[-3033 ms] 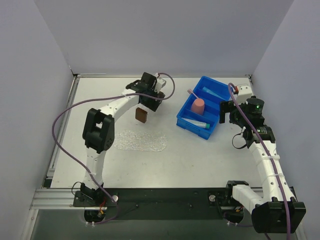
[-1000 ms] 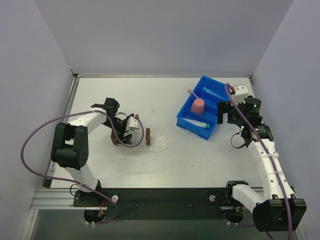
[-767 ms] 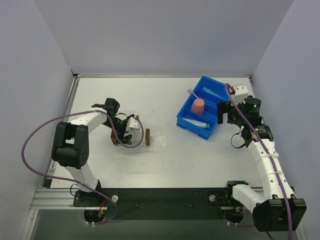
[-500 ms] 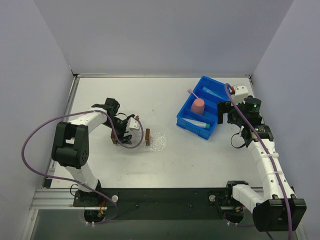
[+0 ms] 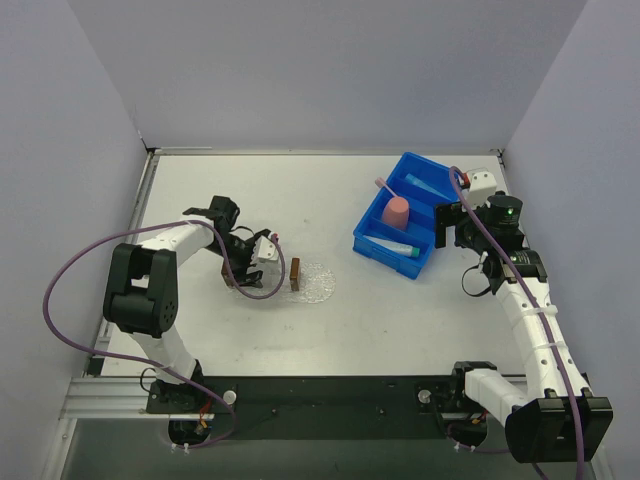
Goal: Prepare toiletry sets of a toothbrush and toothpaste on the tray
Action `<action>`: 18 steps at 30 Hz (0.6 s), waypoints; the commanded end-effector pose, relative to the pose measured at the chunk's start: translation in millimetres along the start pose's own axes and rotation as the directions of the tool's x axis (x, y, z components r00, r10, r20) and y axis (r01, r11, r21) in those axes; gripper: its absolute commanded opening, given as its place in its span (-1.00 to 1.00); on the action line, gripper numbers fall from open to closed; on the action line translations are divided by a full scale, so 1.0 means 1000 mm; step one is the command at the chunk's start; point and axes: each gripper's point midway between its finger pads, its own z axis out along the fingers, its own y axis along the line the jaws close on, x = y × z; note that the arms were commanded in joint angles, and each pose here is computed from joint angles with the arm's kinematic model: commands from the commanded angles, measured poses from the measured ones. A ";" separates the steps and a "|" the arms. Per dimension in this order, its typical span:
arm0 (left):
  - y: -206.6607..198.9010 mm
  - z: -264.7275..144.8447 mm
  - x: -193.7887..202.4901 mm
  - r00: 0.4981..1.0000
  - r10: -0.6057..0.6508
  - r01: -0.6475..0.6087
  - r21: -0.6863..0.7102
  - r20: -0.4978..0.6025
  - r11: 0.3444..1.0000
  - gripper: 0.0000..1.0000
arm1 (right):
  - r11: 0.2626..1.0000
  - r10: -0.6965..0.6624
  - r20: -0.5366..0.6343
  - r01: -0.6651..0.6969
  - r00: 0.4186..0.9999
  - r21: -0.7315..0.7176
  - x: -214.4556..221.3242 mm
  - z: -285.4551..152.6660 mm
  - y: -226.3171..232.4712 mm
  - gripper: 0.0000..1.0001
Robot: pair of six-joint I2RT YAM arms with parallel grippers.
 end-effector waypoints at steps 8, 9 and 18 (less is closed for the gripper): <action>-0.007 -0.008 -0.004 1.000 0.015 -0.015 0.040 0.014 0.999 0.27 | 1.000 -0.003 0.015 0.003 1.000 -0.003 -0.007 0.000 -0.001 1.00; -0.008 -0.007 -0.004 1.000 0.015 -0.016 0.041 0.015 0.999 0.28 | 1.000 -0.003 0.016 0.003 1.000 -0.003 -0.007 -0.001 -0.001 1.00; -0.005 -0.004 -0.003 1.000 0.016 -0.017 0.036 0.019 0.999 0.31 | 1.000 -0.002 0.016 0.002 1.000 -0.003 -0.007 -0.001 -0.001 1.00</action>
